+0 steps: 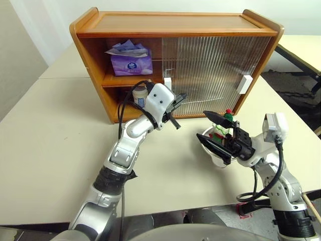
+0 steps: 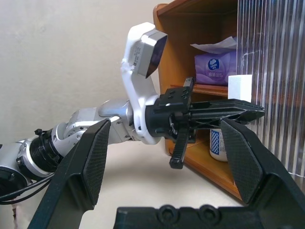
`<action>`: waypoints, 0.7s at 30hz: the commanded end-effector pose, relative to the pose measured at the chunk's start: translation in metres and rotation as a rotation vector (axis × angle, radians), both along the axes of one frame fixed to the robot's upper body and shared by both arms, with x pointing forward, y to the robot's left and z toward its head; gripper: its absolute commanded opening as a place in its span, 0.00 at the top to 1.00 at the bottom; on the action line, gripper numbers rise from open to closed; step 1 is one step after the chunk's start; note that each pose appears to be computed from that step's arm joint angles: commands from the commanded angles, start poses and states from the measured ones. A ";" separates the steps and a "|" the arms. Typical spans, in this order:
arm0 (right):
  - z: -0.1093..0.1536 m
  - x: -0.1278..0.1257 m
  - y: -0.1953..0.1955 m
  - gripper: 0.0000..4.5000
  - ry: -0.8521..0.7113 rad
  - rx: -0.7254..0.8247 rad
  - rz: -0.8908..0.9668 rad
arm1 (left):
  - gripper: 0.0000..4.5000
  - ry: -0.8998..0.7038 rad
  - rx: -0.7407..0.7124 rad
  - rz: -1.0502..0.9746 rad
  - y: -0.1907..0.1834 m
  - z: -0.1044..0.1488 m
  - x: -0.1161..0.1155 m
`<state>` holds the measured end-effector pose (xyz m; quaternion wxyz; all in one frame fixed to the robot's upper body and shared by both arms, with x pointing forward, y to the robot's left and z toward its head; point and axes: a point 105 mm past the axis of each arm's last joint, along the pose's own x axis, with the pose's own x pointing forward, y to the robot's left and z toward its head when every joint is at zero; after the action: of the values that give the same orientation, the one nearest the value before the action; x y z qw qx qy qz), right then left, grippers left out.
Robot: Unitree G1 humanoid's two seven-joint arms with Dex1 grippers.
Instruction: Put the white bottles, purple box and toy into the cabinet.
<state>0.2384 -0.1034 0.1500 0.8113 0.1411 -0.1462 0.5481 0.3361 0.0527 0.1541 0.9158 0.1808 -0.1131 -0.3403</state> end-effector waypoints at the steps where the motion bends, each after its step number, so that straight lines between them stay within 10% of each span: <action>1: 0.002 -0.001 0.003 0.00 -0.005 -0.006 0.017 | 0.99 0.011 0.005 0.094 0.014 -0.004 0.009; 21: -0.006 -0.009 0.001 0.00 -0.006 -0.009 0.035 | 0.99 -0.045 -0.009 0.344 0.058 0.005 0.016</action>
<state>0.2321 -0.1020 0.1421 0.8030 0.1450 -0.1402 0.5608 0.3468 0.0861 0.1598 0.9469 0.1957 -0.1149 -0.2278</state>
